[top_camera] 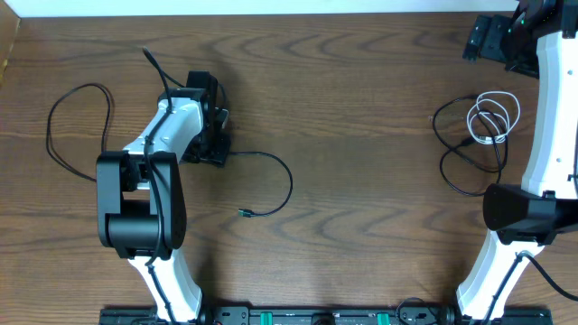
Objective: Untangle cables
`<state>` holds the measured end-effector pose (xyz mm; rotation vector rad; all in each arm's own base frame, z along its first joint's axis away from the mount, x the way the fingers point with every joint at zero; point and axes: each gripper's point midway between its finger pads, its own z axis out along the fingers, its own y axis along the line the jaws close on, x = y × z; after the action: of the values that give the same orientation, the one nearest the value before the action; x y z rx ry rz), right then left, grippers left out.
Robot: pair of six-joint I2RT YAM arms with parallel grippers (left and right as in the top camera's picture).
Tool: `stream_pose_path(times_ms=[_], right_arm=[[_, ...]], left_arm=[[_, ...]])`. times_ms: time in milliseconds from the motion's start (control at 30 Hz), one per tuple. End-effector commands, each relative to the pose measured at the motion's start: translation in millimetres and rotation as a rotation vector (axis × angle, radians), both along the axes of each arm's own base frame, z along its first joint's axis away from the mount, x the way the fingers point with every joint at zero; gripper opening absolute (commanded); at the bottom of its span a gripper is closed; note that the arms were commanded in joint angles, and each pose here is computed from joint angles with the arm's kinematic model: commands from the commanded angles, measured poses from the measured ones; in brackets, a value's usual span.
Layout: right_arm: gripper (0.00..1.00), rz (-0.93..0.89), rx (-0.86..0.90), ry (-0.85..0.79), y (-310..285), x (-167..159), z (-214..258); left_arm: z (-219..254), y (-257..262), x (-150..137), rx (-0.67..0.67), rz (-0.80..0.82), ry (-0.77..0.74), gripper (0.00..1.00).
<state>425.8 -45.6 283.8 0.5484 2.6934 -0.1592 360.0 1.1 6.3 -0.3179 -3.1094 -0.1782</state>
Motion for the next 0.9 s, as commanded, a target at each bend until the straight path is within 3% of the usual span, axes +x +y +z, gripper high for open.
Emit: stream_pose_path(times_ms=[0, 33, 200, 400, 567, 733, 867], right_arm=[[0.99, 0.01, -0.003, 0.008, 2, 1, -2], [0.99, 0.01, -0.003, 0.008, 2, 1, -2], [0.99, 0.01, -0.003, 0.008, 2, 1, -2], [0.99, 0.01, -0.003, 0.009, 2, 1, -2], [0.99, 0.01, -0.003, 0.008, 2, 1, -2], [0.99, 0.01, -0.003, 0.008, 2, 1, -2], [0.99, 0.012, -0.003, 0.009, 2, 1, -2]], left_arm=[[-1, 2, 1, 0.013, 0.008, 0.0, 0.51], [2, 2, 3, 0.012, 0.015, -0.01, 0.47], [29, 2, 18, 0.009, 0.017, -0.084, 0.09], [94, 27, 36, 0.066, 0.162, -0.293, 0.08], [157, 82, 36, 0.099, 0.441, -0.515, 0.08], [188, 156, 5, 0.097, 0.832, -0.626, 0.08], [180, 204, -29, 0.1, 1.068, -0.601, 0.08]])
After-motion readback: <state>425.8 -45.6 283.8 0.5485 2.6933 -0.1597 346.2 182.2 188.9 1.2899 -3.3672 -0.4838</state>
